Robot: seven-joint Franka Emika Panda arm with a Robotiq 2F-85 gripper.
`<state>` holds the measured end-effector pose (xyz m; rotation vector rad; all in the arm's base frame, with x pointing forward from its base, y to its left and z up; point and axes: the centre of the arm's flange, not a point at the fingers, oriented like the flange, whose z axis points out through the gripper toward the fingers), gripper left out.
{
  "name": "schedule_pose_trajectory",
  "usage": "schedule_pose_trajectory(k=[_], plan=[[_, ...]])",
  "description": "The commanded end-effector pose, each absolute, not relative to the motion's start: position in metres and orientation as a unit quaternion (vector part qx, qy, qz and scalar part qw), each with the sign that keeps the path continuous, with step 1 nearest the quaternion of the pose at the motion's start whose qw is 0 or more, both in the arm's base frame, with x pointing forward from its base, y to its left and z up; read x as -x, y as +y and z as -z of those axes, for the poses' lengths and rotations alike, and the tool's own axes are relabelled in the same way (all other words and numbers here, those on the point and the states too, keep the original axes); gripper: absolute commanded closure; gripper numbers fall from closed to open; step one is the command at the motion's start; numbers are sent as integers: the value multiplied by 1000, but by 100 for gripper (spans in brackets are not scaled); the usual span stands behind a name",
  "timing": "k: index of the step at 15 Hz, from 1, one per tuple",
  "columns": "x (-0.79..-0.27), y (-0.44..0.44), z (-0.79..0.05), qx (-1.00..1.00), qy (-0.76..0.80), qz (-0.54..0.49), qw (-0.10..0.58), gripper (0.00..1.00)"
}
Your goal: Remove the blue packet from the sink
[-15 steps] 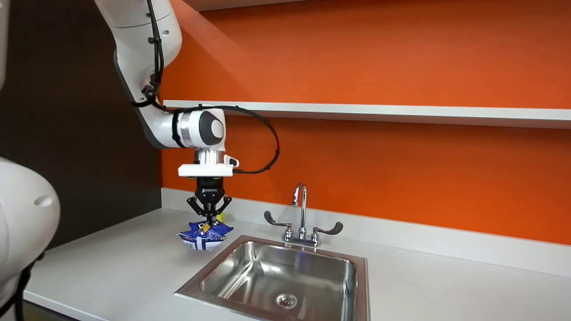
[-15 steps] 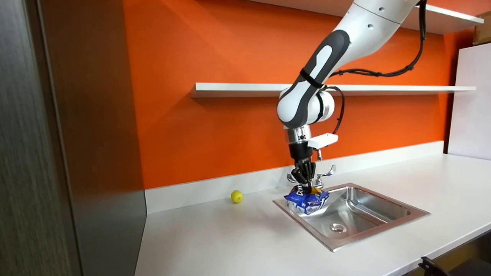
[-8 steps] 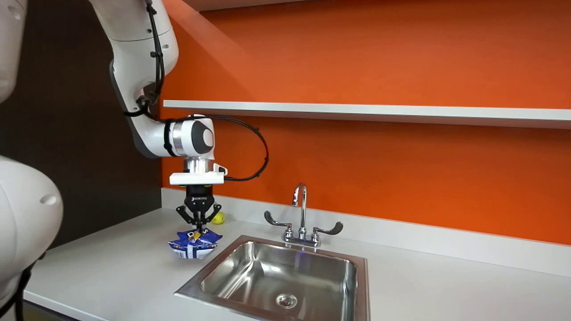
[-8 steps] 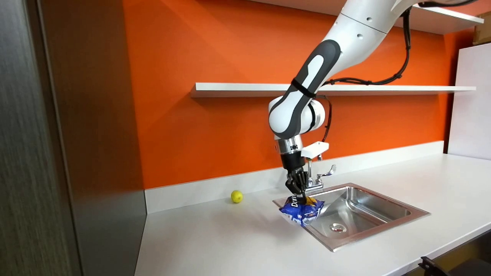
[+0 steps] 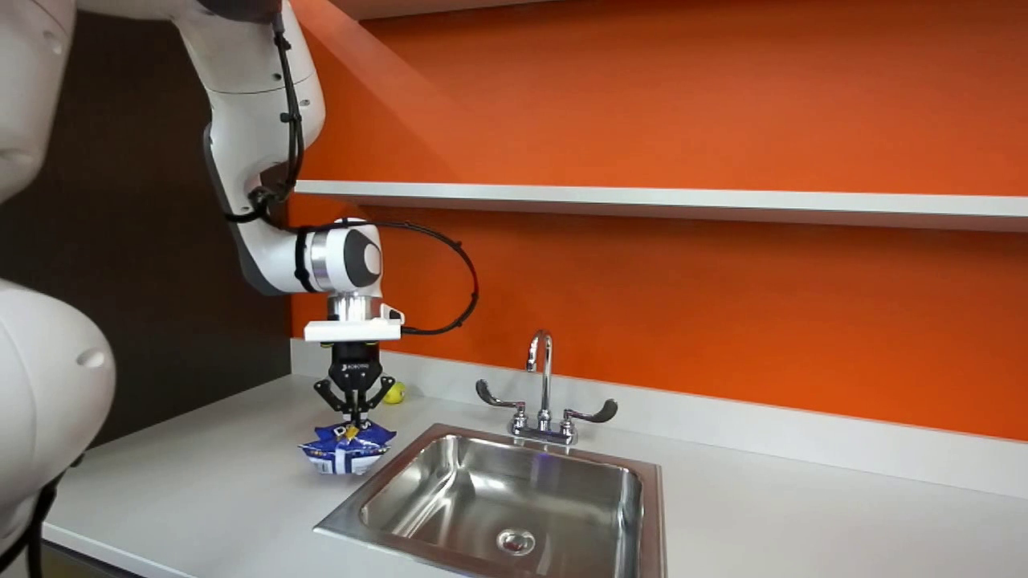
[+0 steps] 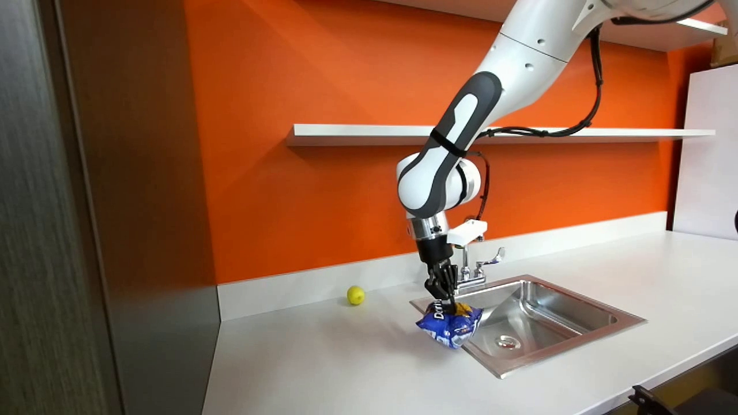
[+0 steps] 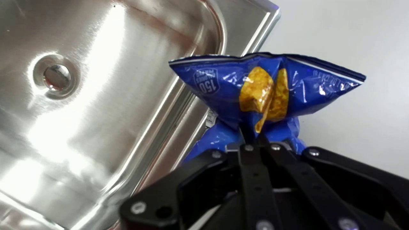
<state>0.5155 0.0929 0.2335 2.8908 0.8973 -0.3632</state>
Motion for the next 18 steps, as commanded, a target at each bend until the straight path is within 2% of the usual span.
schedule_pose_trajectory(k=[1, 10, 11, 12, 14, 18], plan=[[-522, 101, -231, -944, 302, 118, 57, 100], [-527, 106, -225, -943, 305, 120, 57, 100], [-527, 106, -224, -943, 304, 120, 57, 95], [-527, 106, -224, -944, 303, 120, 56, 73], [-526, 107, -225, -944, 302, 120, 56, 69], [-529, 106, -235, -947, 297, 111, 55, 41]])
